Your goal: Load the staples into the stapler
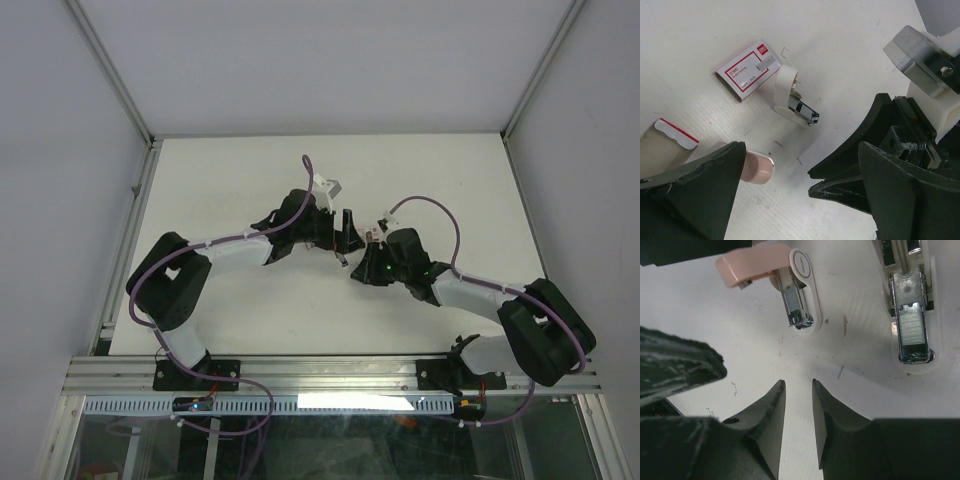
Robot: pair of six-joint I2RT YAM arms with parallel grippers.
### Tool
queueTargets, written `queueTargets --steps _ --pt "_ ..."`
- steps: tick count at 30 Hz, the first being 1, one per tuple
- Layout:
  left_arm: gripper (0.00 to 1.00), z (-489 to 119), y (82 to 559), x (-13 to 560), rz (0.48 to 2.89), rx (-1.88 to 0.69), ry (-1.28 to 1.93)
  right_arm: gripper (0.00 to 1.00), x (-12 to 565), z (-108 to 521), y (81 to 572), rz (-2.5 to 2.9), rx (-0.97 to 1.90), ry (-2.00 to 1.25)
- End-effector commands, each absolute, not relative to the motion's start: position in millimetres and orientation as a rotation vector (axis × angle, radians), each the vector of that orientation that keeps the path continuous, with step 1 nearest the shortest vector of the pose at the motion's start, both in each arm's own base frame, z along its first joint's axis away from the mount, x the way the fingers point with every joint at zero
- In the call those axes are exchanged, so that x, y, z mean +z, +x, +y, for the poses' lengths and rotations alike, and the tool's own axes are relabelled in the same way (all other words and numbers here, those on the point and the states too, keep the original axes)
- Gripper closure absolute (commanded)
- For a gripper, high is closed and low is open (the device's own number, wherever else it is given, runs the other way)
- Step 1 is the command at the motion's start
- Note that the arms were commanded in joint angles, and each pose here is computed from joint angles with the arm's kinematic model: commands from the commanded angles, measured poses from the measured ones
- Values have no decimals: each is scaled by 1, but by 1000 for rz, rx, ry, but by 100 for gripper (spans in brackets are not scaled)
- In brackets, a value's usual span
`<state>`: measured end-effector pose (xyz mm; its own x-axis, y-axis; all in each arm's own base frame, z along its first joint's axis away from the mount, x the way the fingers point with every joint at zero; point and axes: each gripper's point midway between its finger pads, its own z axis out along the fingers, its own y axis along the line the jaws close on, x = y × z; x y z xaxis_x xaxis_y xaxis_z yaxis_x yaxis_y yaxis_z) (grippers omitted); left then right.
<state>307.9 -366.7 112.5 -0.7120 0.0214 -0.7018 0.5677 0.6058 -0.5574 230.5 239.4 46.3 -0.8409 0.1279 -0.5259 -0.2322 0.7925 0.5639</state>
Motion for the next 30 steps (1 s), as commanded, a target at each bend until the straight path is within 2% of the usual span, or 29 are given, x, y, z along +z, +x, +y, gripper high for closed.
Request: queueTargets --steps 1,10,15,21,30 --pt "1 -373 300 130 2110 -1078 481 70 55 242 238 2362 869 -59" --pt "1 -361 299 141 2100 -1026 404 70 64 239 238 2323 867 -72" --pt "1 -335 313 175 2051 -937 237 60 83 240 243 2258 804 -180" --pt "1 -289 320 191 2028 -1004 17 46 97 242 260 2227 578 -317" --pt "1 -233 318 180 2000 -1024 -173 41 88 265 289 2257 467 -427"
